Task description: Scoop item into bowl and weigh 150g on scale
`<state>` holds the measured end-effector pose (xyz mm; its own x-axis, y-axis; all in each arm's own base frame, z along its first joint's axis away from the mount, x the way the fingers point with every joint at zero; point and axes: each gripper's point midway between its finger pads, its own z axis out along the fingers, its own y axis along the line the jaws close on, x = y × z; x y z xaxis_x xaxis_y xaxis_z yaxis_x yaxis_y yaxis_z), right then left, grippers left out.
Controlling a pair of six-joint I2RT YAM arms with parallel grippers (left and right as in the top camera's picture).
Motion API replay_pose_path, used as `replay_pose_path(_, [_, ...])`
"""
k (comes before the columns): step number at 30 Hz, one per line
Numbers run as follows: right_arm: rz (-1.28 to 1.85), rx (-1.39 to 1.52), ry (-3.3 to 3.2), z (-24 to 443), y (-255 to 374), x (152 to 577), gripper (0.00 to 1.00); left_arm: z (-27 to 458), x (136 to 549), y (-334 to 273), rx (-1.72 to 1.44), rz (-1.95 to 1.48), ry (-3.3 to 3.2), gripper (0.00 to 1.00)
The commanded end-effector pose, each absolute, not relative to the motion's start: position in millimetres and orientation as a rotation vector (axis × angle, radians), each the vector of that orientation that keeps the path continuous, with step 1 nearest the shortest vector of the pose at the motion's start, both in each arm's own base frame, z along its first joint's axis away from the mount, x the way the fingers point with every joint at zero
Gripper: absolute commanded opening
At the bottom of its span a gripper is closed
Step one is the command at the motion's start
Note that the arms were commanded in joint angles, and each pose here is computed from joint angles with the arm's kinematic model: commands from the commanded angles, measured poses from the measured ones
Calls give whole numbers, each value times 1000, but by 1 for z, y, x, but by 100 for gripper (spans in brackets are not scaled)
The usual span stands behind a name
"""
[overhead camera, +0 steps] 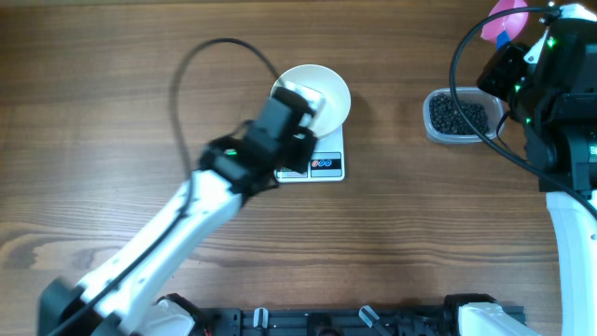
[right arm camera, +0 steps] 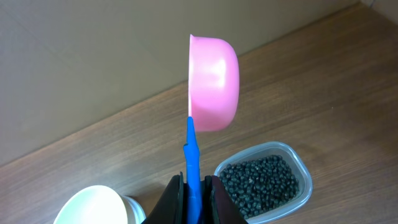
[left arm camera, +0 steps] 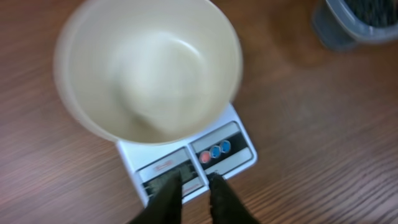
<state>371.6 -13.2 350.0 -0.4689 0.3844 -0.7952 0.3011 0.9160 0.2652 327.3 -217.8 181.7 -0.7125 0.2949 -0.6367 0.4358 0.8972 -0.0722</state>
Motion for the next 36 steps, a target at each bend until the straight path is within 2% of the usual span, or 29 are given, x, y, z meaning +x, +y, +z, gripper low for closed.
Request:
replay_pose_path(1, [79, 481, 2083, 355, -17, 373, 4, 218, 341, -146, 175, -274, 2388, 45])
replay_pose_path(2, [77, 478, 2084, 355, -17, 373, 4, 222, 343, -124, 103, -256, 2387, 82])
replay_pose_path(3, [77, 479, 2085, 355, -17, 373, 4, 225, 345, -103, 34, -230, 2389, 89])
replay_pose_path(5, [76, 479, 2087, 354, -17, 372, 4, 224, 346, -62, -99, -173, 2402, 92])
replay_pose_path(6, [76, 479, 2086, 355, -17, 372, 4, 222, 346, -46, -152, -149, 2412, 99])
replay_pose_path(13, [68, 483, 2115, 349, -17, 368, 4, 209, 337, 1, -321, -75, 2467, 100])
replay_pose_path(19, [59, 488, 2118, 348, -19, 368, 4, 209, 337, 2, -325, -73, 2466, 100])
replay_pose_path(36, [-32, 631, 1860, 391, -48, 384, 4, 209, 337, 2, -325, -74, 2466, 100])
